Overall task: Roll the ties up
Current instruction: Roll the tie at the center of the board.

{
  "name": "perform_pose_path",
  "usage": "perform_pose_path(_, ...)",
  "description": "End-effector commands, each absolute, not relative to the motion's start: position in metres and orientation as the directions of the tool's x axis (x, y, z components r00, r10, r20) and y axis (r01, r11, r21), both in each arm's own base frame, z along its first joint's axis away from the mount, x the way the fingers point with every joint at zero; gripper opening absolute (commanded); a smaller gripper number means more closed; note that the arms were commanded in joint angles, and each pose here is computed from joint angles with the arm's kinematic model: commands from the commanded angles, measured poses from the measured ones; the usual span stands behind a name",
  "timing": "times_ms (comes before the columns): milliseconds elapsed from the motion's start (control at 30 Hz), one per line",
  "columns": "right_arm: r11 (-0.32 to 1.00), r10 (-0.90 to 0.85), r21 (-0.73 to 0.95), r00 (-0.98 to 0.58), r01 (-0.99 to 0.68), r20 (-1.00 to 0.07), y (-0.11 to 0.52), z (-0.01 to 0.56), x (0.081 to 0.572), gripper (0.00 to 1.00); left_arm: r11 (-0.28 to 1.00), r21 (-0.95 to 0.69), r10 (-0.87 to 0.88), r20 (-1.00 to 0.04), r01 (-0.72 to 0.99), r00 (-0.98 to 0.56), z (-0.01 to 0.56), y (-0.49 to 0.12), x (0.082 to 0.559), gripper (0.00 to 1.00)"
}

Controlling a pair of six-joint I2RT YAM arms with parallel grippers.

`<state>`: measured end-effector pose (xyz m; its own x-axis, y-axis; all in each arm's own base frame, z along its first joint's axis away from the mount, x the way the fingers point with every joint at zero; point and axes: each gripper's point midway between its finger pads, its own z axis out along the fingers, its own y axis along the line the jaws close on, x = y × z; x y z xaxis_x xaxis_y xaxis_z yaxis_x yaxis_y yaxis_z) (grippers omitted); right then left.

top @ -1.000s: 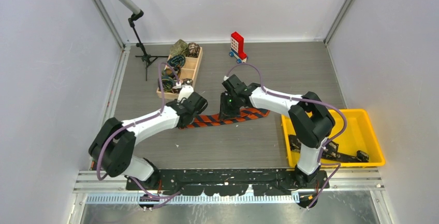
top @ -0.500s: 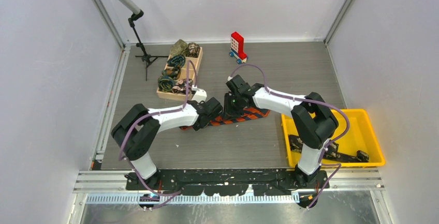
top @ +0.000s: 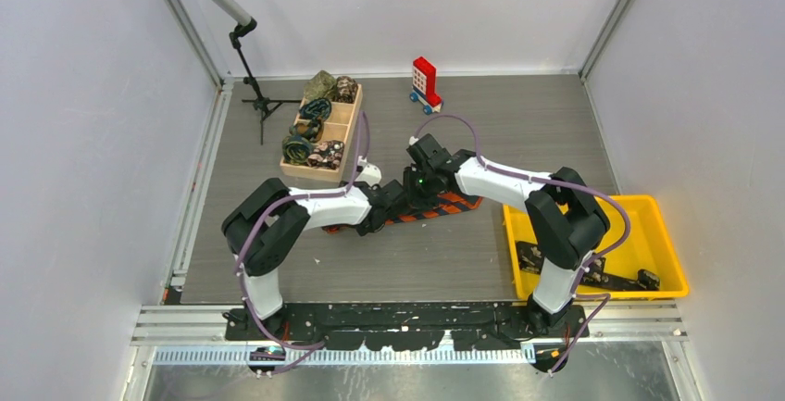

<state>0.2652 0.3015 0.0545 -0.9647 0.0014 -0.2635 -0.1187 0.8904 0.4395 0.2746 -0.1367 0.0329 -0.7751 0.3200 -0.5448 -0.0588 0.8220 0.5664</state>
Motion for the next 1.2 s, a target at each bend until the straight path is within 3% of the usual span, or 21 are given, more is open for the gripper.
perform_pose_path(0,0.877,0.011,0.457,-0.947,-0.145,-0.321,0.301,0.077,0.271,0.29,0.857,0.515,0.304,-0.556,-0.033,-0.773,0.030,-0.157,0.277,0.41)
perform_pose_path(133,0.877,0.010,0.457,-0.946,-0.147,-0.323,0.301,0.080,0.272,0.29,0.872,0.489,0.296,-0.560,-0.021,-0.774,0.034,-0.161,0.277,0.46)
perform_pose_path(833,0.855,0.019,0.488,-0.932,-0.173,-0.362,0.322,0.109,0.295,0.29,0.941,0.337,0.211,-0.622,-0.015,-0.754,0.080,-0.172,0.270,0.52)
perform_pose_path(1167,0.813,0.001,0.543,-0.931,-0.212,-0.365,0.352,0.126,0.311,0.29,0.975,0.219,0.110,-0.644,-0.044,-0.757,0.101,-0.149,0.237,0.43)
